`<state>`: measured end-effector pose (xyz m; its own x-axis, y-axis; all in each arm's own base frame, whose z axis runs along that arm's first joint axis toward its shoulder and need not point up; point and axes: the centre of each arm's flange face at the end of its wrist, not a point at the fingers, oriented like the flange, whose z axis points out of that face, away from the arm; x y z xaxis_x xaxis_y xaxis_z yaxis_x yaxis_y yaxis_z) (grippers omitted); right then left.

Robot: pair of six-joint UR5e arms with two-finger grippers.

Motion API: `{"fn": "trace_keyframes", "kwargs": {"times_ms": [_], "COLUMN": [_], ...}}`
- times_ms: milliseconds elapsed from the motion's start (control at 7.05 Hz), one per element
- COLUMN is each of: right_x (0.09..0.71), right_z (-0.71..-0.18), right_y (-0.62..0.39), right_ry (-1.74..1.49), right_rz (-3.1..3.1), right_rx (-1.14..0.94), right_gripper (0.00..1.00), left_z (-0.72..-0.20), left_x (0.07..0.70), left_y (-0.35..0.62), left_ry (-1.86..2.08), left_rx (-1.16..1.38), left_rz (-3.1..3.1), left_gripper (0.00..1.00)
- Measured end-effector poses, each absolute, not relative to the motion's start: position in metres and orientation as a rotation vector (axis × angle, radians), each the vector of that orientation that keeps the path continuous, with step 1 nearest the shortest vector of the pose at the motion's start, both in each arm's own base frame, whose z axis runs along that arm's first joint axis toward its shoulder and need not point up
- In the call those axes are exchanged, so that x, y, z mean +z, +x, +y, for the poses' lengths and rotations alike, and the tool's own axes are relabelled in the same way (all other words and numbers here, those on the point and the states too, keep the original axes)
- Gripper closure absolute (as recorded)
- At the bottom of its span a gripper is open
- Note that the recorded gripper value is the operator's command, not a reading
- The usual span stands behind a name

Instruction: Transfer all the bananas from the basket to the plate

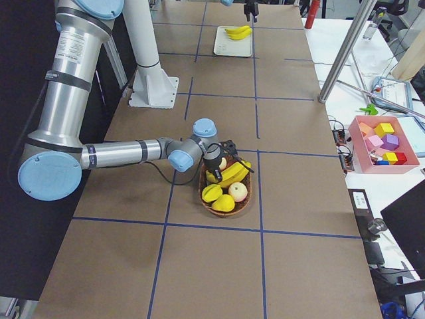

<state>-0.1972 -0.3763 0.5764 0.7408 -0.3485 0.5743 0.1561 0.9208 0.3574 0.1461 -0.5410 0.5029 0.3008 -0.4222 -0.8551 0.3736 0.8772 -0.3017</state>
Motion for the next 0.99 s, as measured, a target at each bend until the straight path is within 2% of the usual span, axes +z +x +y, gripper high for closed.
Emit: {"fn": "trace_keyframes", "kwargs": {"times_ms": [426,993], "right_x": [0.553,0.482], "right_z": [-0.381,-0.386], "right_y": [-0.181,-0.152], "right_ry": [0.285,0.260], "right_rz": [-0.724,-0.698], "right_rx": [-0.254,-0.252], "right_gripper": [1.00,1.00], "left_z": [-0.541,-0.541], "left_x": [0.503,0.503], "left_y": [0.146,0.148], "left_ry": [-0.049,-0.050], "left_rx": [-0.528,-0.526], "left_rz": [1.150,1.150], "left_gripper": [0.00,0.00]}}
